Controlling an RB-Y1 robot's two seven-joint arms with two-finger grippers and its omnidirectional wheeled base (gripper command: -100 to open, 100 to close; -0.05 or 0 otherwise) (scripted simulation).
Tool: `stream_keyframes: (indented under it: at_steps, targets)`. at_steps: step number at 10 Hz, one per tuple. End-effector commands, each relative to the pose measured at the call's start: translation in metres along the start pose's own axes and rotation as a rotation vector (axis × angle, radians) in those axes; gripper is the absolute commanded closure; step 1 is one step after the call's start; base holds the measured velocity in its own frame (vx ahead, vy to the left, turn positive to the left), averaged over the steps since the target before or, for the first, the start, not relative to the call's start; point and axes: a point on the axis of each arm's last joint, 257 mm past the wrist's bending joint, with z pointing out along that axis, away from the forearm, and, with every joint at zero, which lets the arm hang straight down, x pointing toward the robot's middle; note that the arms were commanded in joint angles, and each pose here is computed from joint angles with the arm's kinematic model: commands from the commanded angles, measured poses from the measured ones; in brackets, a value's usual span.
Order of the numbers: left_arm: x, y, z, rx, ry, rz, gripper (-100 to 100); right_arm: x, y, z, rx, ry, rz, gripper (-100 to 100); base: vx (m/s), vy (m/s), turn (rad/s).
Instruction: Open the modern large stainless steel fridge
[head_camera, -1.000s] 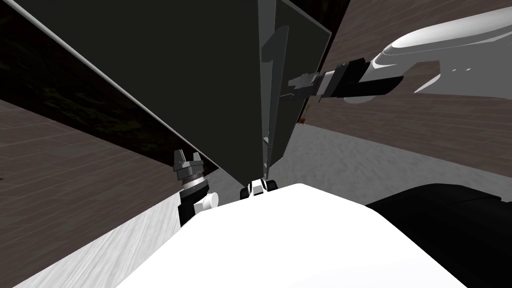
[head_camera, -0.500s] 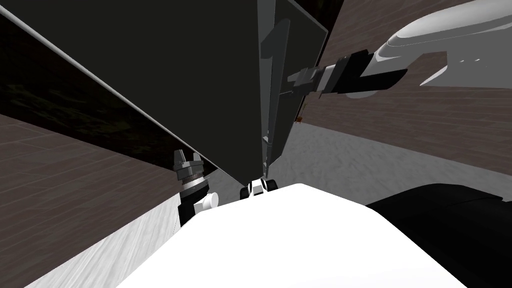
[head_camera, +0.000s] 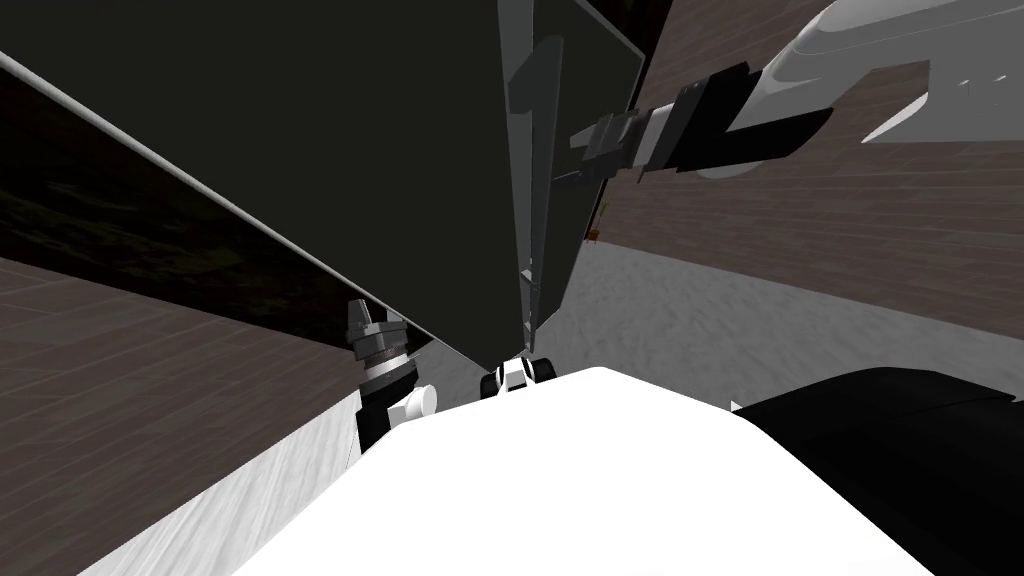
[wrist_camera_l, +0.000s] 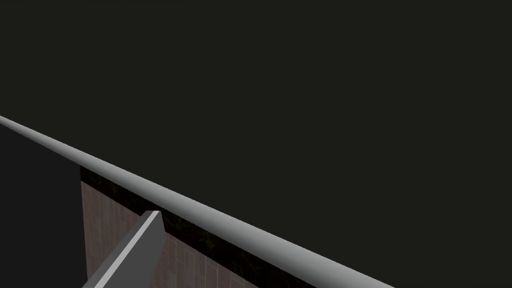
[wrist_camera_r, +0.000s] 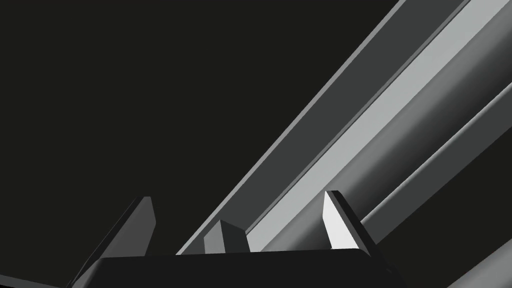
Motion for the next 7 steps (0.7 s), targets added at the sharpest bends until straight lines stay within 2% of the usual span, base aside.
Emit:
stream_keyframes:
  at_steps: [1, 4, 7]
  targets:
    - [-0.0005, -0.0003, -0.0001, 0.000, -0.001, 0.001, 0, -0.0297, 0.0034, 0.0056, -0.019, -0.033, -0.080, -100, -0.017, 0.038, -0.073]
    - [-0.0023, -0.0011, -0.0007, 0.002, -0.003, 0.004, 0, -0.0374, 0.0035, 0.0078, -0.022, -0.037, -0.108, -100, -0.004, 0.010, -0.017]
    - [-0.0050, -0.0017, -0.0015, 0.003, -0.007, 0.009, 0, -0.0366, 0.0035, 0.0079, -0.022, -0.034, -0.116, -100, -0.002, 0.004, -0.009]
